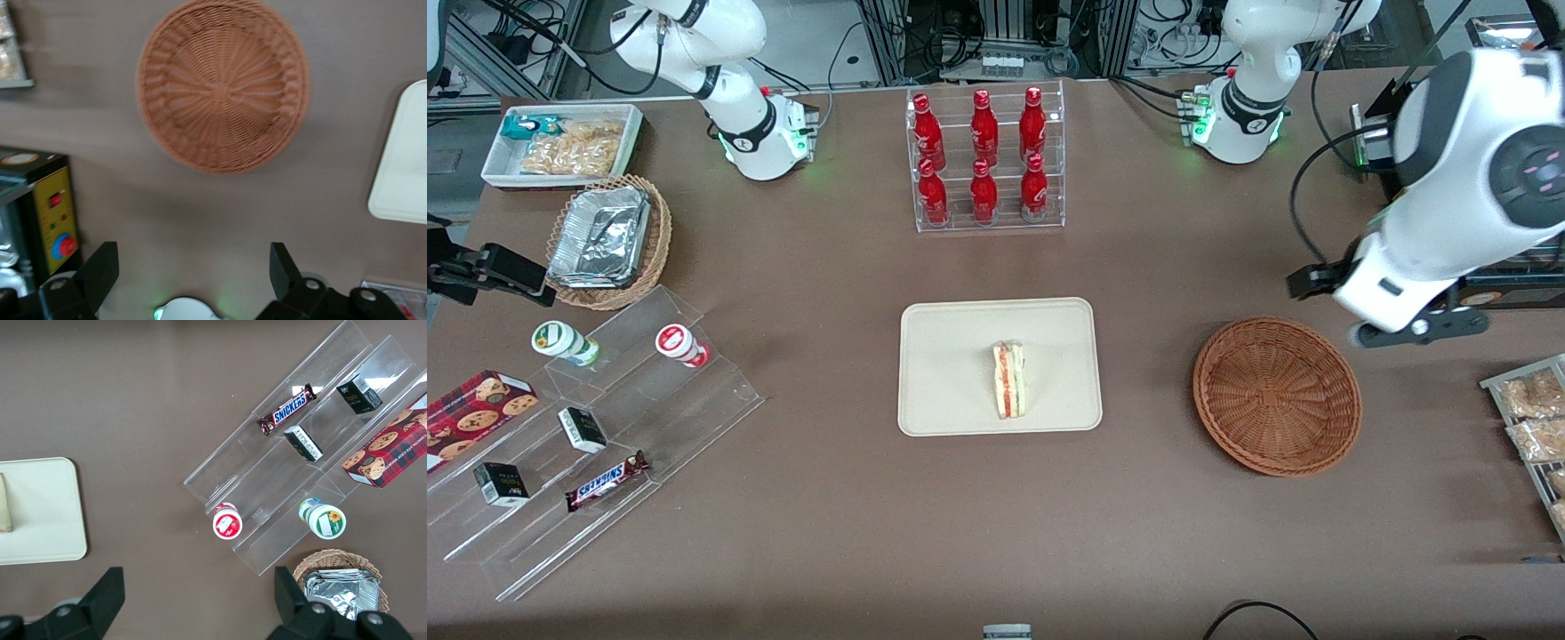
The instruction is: Place sandwich from basket to tray
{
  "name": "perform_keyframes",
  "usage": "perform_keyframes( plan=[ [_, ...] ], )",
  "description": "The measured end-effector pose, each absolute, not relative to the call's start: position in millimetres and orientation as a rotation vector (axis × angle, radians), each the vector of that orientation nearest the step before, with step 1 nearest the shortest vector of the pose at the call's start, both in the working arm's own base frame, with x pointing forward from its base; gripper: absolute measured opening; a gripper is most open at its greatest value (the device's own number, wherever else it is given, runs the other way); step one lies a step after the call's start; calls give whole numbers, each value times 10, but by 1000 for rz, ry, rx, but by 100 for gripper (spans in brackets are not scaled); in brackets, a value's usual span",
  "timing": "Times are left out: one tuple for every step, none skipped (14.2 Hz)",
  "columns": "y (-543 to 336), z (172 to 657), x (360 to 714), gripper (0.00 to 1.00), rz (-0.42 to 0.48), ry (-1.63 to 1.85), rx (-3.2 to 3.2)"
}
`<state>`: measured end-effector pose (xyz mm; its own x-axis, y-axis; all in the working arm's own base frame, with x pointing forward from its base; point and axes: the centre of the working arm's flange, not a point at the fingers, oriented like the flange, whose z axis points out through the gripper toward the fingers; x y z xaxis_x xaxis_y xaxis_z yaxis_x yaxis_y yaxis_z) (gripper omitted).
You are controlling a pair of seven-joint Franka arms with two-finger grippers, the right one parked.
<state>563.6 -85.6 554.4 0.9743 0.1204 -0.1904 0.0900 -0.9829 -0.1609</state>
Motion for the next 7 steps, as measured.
perform_keyframes(
  plan=[
    [-812, 5649, 5556, 100, 309, -158, -2963],
    [-812, 5739, 5477, 100, 316, -155, -2954],
    [-832, 5820, 5403, 100, 319, -153, -2946],
    [-853, 5883, 5346, 100, 317, -151, -2941],
    [-866, 5923, 5310, 100, 312, -150, -2938],
    [-869, 5944, 5291, 100, 308, -151, -2936],
    [-869, 5943, 5287, 100, 309, -151, -2936]
  ],
)
